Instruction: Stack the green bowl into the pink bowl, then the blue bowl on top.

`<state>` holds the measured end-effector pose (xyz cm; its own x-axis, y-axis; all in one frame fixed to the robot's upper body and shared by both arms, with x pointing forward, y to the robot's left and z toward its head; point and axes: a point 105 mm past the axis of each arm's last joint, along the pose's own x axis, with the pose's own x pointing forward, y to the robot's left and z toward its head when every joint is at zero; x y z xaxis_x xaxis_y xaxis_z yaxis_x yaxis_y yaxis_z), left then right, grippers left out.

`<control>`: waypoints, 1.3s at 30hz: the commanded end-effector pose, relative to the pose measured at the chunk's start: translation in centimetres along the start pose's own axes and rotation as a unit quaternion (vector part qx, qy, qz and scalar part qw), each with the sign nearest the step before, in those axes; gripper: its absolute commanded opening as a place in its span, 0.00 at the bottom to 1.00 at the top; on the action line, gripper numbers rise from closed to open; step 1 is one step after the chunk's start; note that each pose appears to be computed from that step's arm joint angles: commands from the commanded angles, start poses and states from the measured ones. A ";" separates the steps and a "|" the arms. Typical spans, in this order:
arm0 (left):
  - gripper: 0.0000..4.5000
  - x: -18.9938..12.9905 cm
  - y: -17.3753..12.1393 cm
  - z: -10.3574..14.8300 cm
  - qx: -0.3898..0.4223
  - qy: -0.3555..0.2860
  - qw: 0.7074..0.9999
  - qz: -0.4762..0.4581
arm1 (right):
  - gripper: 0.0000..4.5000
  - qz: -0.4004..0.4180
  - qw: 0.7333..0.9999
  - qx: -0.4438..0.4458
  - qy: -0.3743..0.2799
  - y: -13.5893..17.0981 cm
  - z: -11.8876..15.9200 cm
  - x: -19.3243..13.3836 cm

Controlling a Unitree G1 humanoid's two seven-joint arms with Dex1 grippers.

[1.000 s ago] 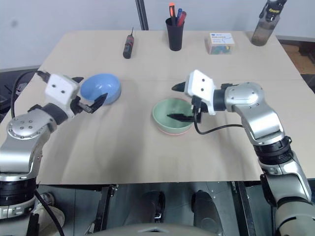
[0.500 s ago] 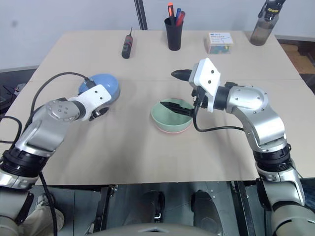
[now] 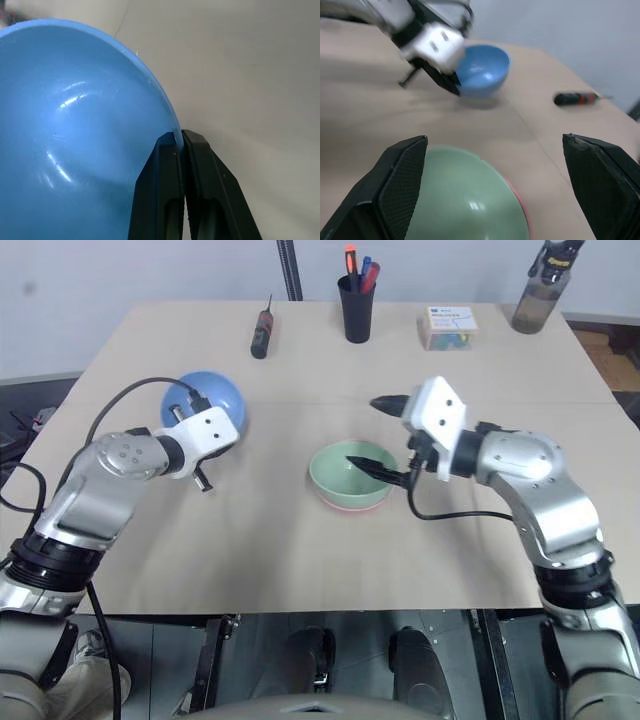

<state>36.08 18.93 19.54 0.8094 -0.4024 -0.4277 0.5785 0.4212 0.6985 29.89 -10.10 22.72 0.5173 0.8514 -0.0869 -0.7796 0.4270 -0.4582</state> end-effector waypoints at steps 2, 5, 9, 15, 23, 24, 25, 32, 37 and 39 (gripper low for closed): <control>0.02 -2.4 -0.9 9.4 0.064 -0.247 0.966 -0.042 | 1.00 -0.035 0.999 0.006 -0.014 0.1 0.6 -3.5; 0.02 -2.7 -2.6 10.6 0.089 -0.277 0.950 -0.114 | 1.00 -0.042 0.998 0.042 -0.005 1.0 0.2 -5.5; 0.02 -2.0 -3.5 12.2 0.100 -0.325 0.918 -0.203 | 1.00 -0.064 0.995 0.075 0.019 2.5 0.4 -9.0; 0.26 -1.8 -5.0 13.7 0.112 -0.365 0.865 -0.324 | 1.00 -0.108 0.990 0.065 0.060 3.0 0.5 -11.2; 0.56 -3.3 -2.1 13.5 0.019 -0.380 0.877 -0.294 | 1.00 -0.077 0.993 0.079 0.050 3.6 0.4 -9.5; 0.56 -3.5 -1.4 13.0 0.001 -0.379 0.887 -0.263 | 1.00 -0.071 0.992 0.085 0.053 3.6 0.2 -9.4; 0.56 -3.6 -0.9 12.5 -0.021 -0.379 0.894 -0.240 | 1.00 -0.067 0.992 0.089 0.055 3.5 0.0 -9.3; 0.91 -5.9 -1.4 6.1 -0.108 -0.312 0.924 -0.194 | 1.00 -0.052 0.992 0.091 0.066 1.4 -1.3 -9.2; 0.98 -7.4 -1.9 3.1 -0.148 -0.263 0.943 -0.137 | 1.00 -0.040 0.992 0.081 0.087 0.9 -2.1 -9.8; 0.98 -7.8 -2.1 2.2 -0.160 -0.245 0.948 -0.126 | 1.00 -0.042 0.992 0.072 0.093 0.7 -2.3 -10.1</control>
<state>28.96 19.14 21.33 0.5160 -0.8315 -0.2059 0.8393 0.4426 0.3158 25.03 -18.78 20.54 0.6202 0.7504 -0.2286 -0.7792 0.5559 -0.2895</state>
